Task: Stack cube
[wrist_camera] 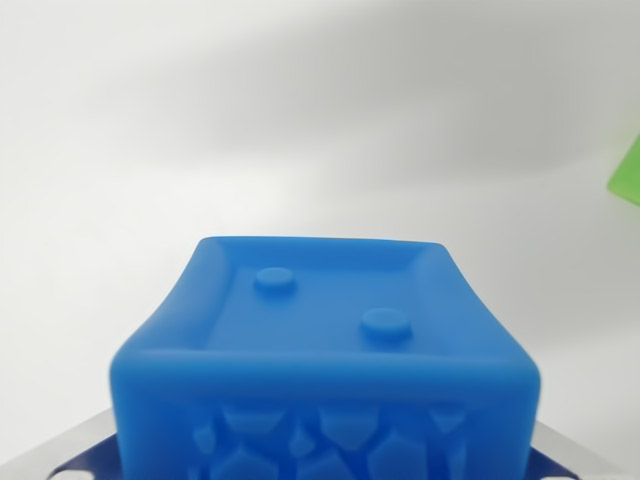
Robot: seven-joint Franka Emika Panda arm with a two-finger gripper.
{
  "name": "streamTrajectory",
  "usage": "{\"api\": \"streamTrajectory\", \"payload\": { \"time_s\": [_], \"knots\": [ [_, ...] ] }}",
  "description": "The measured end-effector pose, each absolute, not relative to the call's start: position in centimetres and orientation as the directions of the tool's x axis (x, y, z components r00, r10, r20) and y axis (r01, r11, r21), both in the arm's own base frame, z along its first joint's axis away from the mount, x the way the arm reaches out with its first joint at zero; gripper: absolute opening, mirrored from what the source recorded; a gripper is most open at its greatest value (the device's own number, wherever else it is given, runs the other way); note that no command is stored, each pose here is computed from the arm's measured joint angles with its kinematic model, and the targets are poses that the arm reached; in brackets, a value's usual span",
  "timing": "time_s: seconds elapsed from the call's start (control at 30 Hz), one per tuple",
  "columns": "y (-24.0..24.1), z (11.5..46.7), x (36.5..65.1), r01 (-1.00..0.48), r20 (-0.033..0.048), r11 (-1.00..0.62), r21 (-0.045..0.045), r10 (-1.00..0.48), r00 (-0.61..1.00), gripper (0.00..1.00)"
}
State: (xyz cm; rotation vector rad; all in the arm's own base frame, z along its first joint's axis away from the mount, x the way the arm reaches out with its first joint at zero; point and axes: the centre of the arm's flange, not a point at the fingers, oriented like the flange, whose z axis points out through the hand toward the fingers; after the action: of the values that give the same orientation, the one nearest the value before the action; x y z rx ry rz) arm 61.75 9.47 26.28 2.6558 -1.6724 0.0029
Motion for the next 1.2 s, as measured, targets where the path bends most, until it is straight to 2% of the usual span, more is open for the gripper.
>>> {"api": "streamTrajectory", "payload": {
  "time_s": [1.2],
  "knots": [
    [2.7, 28.2, 60.7, -0.961, 0.0049, -0.275, -0.0029, -0.961, 0.275, 0.00]
  ]
}}
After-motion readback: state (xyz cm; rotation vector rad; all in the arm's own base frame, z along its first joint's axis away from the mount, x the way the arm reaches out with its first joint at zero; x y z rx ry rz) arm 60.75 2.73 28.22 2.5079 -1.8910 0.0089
